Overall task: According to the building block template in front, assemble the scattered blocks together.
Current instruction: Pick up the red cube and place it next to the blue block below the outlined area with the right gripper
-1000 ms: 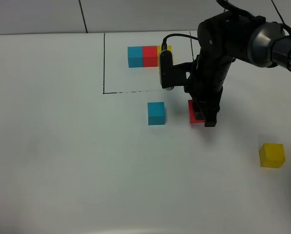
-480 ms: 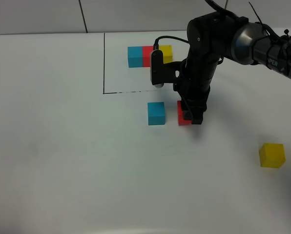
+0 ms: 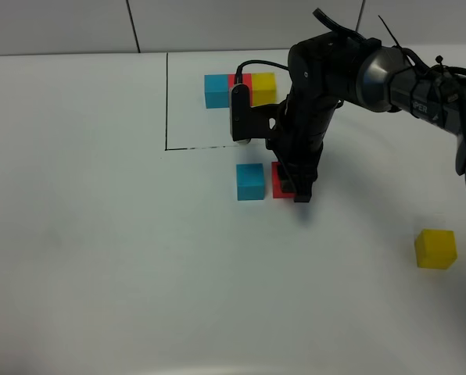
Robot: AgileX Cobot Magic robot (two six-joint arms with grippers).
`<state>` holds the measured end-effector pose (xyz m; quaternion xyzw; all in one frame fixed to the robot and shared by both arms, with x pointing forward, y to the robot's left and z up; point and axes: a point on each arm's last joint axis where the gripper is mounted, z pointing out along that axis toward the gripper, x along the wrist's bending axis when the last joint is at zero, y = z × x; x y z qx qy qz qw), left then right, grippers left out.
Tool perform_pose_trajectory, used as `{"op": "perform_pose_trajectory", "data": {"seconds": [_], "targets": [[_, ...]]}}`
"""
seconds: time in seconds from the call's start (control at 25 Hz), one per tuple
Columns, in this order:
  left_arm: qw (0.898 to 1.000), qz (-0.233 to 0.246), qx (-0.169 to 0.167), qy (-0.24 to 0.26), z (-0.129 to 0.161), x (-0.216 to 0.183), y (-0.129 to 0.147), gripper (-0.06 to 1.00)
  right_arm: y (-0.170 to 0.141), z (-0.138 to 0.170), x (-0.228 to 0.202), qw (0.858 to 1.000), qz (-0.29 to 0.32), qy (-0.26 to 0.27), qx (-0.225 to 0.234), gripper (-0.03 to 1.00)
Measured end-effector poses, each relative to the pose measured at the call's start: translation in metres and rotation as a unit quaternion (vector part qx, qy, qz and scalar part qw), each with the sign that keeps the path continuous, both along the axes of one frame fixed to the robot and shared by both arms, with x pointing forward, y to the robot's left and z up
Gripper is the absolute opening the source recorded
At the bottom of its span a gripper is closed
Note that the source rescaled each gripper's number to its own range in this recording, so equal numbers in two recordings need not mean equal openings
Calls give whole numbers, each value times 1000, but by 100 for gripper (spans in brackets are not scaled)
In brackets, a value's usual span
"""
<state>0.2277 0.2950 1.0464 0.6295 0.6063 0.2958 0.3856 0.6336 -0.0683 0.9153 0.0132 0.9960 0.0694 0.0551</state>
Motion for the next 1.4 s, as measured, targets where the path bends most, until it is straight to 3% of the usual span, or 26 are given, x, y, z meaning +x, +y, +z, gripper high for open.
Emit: {"op": "perform_pose_trajectory", "data": {"seconds": [1.4], "targets": [[1000,0,0,0,0,0,0,26,15,-4,-3,1000,23,-16,6,2]]}}
